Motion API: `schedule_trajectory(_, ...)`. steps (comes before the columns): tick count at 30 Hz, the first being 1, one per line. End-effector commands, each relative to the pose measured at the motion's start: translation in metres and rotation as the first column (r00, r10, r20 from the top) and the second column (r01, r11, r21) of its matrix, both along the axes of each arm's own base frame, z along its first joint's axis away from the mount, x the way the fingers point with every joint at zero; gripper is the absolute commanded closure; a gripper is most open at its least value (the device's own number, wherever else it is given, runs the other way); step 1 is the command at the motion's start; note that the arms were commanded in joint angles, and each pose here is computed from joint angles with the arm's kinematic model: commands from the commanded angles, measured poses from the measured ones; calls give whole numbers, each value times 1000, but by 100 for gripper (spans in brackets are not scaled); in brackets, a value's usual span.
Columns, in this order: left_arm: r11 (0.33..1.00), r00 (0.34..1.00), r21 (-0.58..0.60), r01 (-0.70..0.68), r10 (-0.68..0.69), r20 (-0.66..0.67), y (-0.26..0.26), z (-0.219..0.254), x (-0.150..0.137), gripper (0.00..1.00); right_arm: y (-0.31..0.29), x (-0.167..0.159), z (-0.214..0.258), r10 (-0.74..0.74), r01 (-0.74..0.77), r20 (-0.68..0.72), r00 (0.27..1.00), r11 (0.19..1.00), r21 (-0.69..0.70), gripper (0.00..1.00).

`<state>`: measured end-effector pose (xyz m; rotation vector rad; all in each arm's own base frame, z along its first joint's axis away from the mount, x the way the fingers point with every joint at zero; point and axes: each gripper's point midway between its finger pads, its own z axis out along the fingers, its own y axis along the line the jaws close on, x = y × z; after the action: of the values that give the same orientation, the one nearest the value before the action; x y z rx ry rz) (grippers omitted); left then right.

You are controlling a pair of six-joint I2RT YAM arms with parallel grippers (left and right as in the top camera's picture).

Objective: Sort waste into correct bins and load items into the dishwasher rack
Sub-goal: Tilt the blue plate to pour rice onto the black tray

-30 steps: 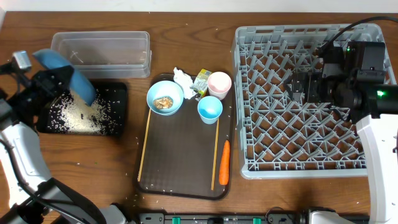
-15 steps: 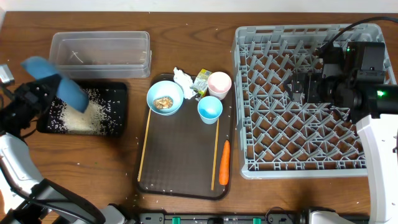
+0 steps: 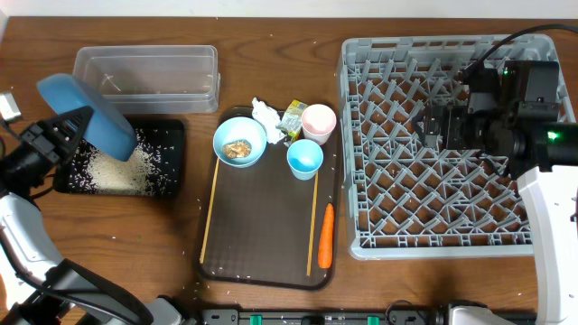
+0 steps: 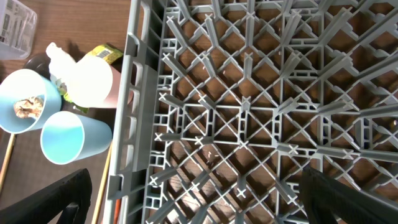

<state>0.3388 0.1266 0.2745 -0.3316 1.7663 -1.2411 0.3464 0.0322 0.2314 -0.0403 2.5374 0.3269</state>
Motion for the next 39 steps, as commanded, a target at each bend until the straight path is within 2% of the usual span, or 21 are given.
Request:
schedule_trajectory(1,999,999,-22,30,-30,21,-4,6,-5,94,-4,3,5,-20,20,9,1000,1000,0,1)
schedule_trajectory(5,998,997,-55,-31,27,-72,2,-6,-2,94,-4,3,5,-20,20,9,1000,1000,0,1)
schedule_trajectory(8,985,995,-174,1,-18,-97,-2,1,-8,94,-4,3,5,-20,20,7,1000,1000,0,1)
schedule_trajectory(11,986,989,-152,-70,49,-140,11,-7,-6,94,-4,3,5,-19,19,7,1000,1000,0,1)
schedule_trajectory(16,972,988,-224,-68,35,-151,15,-1,-12,94,-4,3,4,-20,20,6,1000,1000,0,1)
schedule_trajectory(18,978,986,-183,-100,73,-149,22,-5,-11,94,-4,3,4,-20,20,6,1000,1000,0,1)
schedule_trajectory(22,975,965,50,-218,223,-141,46,-28,-3,94,-4,2,4,-20,20,6,1000,1000,1,1)
schedule_trajectory(24,989,987,34,-141,143,-69,33,-16,-5,94,-4,2,4,-20,20,6,1000,1000,1,1)
schedule_trajectory(25,999,998,20,-32,31,48,17,3,-12,94,-4,2,4,-20,20,5,1000,1000,1,1)
schedule_trajectory(26,1000,999,6,-15,15,45,12,6,-11,94,-4,3,4,-20,20,6,1000,1000,1,1)
schedule_trajectory(29,990,989,143,-1,-20,144,2,14,-11,94,-4,3,5,-20,20,6,1000,1000,1,1)
schedule_trajectory(30,988,994,151,-31,15,108,6,8,-7,94,-4,2,5,-20,20,6,1000,1000,1,1)
schedule_trajectory(31,986,993,120,-115,117,-12,19,-6,0,94,-4,2,5,-20,20,6,1000,1000,1,1)
schedule_trajectory(33,963,950,121,-241,259,-174,38,-31,3,94,-4,2,4,-20,20,6,1000,1000,1,1)
schedule_trajectory(34,961,948,129,-246,266,-177,39,-32,3,94,-4,2,4,-20,20,5,1000,1000,1,1)
schedule_trajectory(37,978,981,130,-164,176,-84,26,-19,1,94,-4,2,5,-20,20,6,1000,1000,0,1)
schedule_trajectory(39,990,997,136,-47,38,71,8,3,-6,94,-4,3,5,-20,20,7,1000,1000,0,1)
